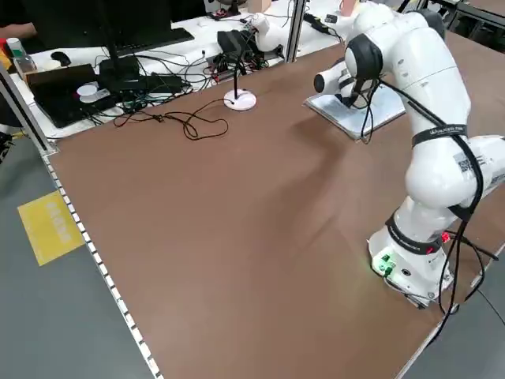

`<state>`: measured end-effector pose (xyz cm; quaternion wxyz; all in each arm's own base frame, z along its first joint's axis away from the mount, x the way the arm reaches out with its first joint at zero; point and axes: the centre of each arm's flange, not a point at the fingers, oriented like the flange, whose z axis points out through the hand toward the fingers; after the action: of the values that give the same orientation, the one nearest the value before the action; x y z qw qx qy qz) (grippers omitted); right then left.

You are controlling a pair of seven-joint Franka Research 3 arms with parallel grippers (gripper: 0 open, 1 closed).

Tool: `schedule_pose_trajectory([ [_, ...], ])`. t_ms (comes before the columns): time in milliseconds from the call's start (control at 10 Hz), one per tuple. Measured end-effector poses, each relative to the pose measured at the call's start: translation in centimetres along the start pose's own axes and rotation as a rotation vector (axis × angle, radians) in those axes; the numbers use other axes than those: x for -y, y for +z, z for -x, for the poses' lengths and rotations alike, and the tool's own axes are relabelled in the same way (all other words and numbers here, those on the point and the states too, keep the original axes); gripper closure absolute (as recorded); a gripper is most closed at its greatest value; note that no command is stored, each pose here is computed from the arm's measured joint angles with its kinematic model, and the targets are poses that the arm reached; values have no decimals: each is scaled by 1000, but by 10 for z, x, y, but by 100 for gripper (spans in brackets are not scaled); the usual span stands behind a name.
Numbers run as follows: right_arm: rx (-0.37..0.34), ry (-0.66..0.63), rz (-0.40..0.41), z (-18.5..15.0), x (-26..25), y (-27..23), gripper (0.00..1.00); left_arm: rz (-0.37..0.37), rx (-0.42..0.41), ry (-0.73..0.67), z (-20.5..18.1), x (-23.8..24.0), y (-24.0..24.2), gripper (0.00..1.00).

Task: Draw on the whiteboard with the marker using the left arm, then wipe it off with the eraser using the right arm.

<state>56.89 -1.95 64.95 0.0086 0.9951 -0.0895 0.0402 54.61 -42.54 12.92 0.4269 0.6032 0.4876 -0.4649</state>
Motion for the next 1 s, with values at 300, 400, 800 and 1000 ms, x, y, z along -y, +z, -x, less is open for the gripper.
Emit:
schedule_pose_trajectory([
  [300,0,2,0,0,-1,0,0,-3,-10,-7,1,5,-7,83],
  [400,0,5,0,0,-3,0,0,-3,-10,-7,1,5,-7,83],
  [800,-1,9,1,-1,-5,0,0,-4,-31,30,2,-6,-15,83],
  [1000,-1,9,1,-1,-5,0,0,4,-36,37,2,-12,-19,83],
])
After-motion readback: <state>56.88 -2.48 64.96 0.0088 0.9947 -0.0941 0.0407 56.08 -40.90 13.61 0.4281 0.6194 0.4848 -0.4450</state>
